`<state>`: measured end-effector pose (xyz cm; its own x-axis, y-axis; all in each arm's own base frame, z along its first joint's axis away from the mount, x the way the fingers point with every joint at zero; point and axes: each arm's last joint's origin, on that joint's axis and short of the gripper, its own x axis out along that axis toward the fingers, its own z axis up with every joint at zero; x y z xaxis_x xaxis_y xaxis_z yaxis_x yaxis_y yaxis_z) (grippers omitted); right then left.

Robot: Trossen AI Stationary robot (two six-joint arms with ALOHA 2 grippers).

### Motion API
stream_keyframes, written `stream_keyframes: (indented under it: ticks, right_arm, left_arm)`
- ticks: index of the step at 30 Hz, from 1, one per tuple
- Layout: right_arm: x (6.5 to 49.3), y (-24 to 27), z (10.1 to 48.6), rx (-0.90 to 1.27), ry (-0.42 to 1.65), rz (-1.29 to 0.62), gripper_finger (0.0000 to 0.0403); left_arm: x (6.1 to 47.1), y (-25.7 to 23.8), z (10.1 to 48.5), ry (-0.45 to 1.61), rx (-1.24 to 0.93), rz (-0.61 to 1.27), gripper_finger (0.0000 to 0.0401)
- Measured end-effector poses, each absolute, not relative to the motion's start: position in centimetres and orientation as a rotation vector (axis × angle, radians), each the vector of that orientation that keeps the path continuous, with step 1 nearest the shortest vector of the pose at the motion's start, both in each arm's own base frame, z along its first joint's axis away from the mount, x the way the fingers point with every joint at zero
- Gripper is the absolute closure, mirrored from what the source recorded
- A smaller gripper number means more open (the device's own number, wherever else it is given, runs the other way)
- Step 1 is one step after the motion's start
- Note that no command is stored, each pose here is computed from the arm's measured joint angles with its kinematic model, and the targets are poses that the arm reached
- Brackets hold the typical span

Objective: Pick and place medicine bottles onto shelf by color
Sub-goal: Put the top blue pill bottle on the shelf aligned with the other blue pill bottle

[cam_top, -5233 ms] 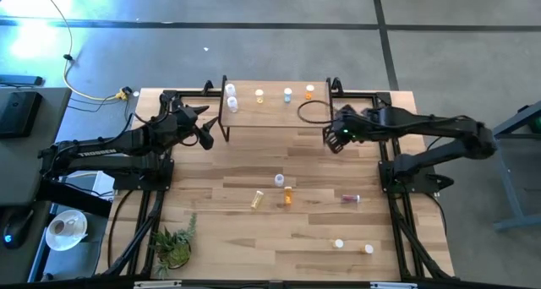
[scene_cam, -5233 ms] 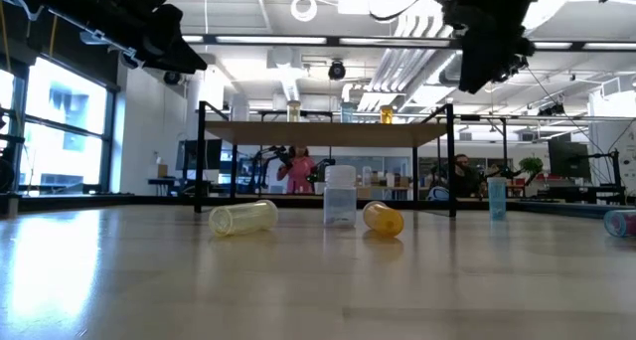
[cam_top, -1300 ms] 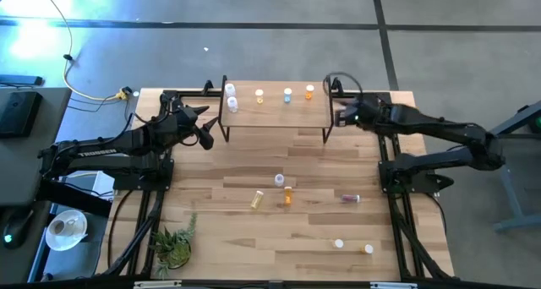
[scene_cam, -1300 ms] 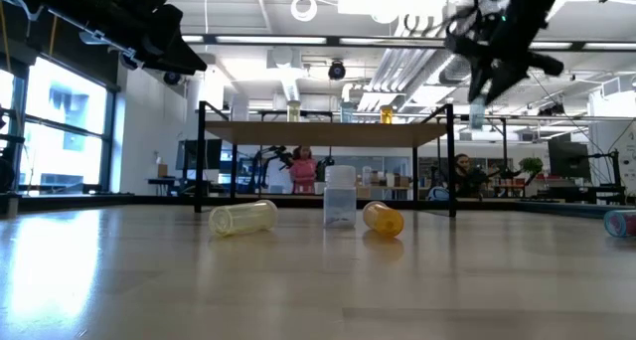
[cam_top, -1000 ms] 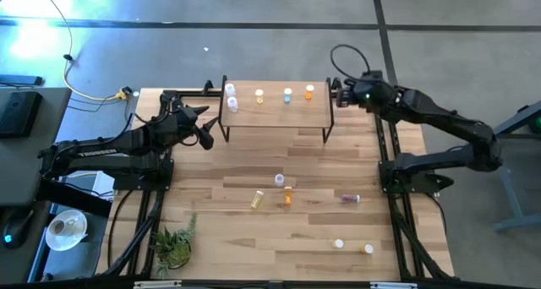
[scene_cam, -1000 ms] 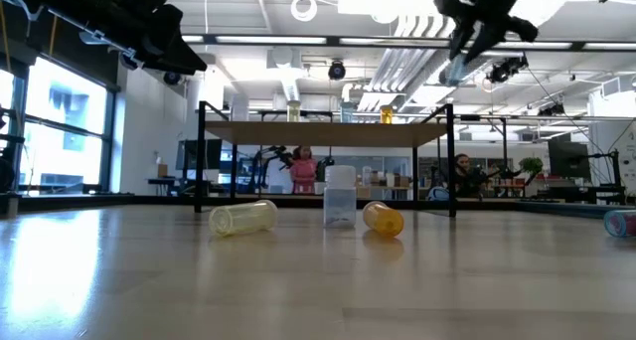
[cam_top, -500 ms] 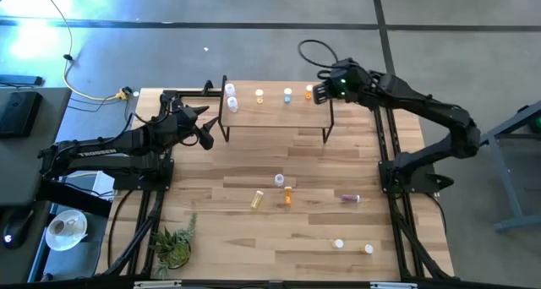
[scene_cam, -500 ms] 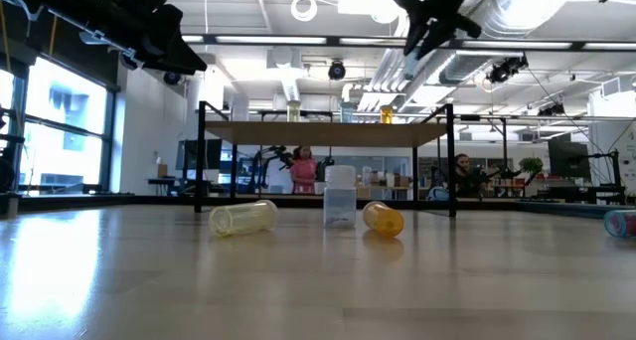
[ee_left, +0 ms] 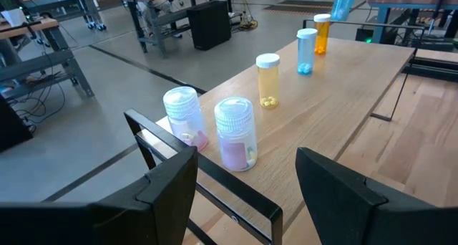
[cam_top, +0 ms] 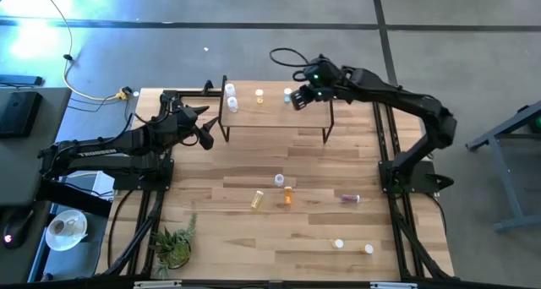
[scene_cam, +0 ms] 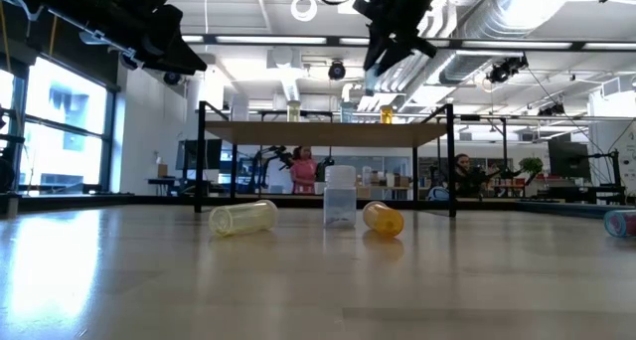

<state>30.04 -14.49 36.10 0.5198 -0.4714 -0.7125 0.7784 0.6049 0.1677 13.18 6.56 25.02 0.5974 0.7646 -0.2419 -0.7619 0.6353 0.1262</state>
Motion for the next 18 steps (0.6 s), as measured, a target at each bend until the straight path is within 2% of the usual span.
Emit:
stream_keyframes:
  ticks: [18]
  right_arm:
    - [34.4,-14.0,31.8,0.510,0.794,-0.681,0.0307]
  left_arm:
    - [13.2,6.6,25.0,0.285,0.010,0.884,0.0174]
